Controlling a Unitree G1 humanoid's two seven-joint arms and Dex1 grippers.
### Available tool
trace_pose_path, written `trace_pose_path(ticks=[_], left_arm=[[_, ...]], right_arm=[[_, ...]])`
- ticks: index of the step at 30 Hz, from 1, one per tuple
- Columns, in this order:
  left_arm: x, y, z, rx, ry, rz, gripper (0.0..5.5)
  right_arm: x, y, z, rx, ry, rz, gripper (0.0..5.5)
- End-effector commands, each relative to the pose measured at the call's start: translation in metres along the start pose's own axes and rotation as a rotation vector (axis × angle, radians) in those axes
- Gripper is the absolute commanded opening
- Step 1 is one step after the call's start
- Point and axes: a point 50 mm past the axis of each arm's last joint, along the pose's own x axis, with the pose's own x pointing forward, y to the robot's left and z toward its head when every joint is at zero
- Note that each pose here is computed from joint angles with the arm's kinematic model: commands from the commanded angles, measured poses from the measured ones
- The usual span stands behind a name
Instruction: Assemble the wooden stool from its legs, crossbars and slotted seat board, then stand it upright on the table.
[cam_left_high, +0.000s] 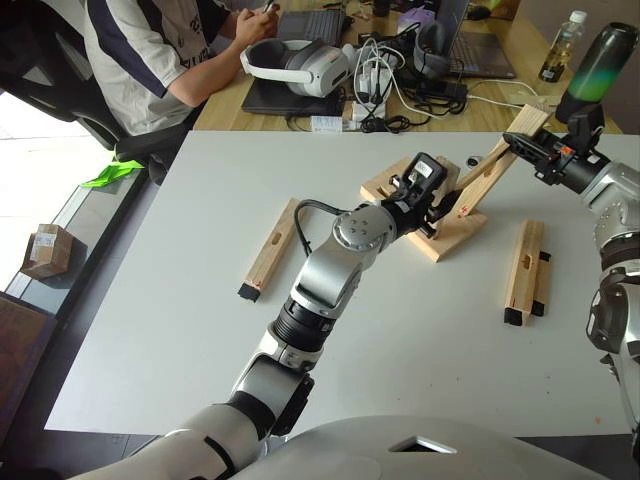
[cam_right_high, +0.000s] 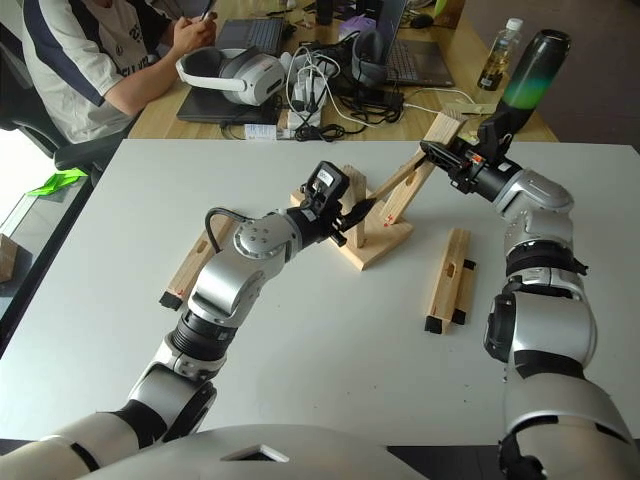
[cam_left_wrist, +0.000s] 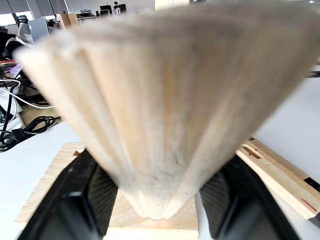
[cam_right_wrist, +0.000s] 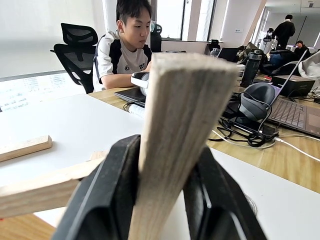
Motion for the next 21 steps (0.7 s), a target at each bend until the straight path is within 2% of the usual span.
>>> trace_pose_path(ticks=[1, 4, 10, 16, 21], left_arm=[[0.000, -0.003, -0.045, -0.077, 0.210, 0.001, 2.03], [0.000, -0.002, -0.044, -0.099, 0.205, 0.013, 2.03], [0.000, -0.006, -0.042, -0.087, 0.201, -0.018, 2.03], [0.000, -0.017, -0.043, -0.027, 0.215, -0.106, 2.03], [-0.001, -0.019, -0.044, -0.005, 0.226, -0.131, 2.03]], right_arm=[[-0.013, 0.006, -0.040, -0.003, 0.167, -0.021, 1.12], [-0.015, 0.006, -0.044, 0.009, 0.166, -0.029, 1.14], [-0.020, 0.001, -0.050, 0.247, 0.123, -0.098, 1.15], [-0.006, 0.004, -0.033, 0.219, 0.057, -0.052, 1.07], [-0.002, 0.006, -0.030, 0.199, 0.022, -0.053, 1.93]])
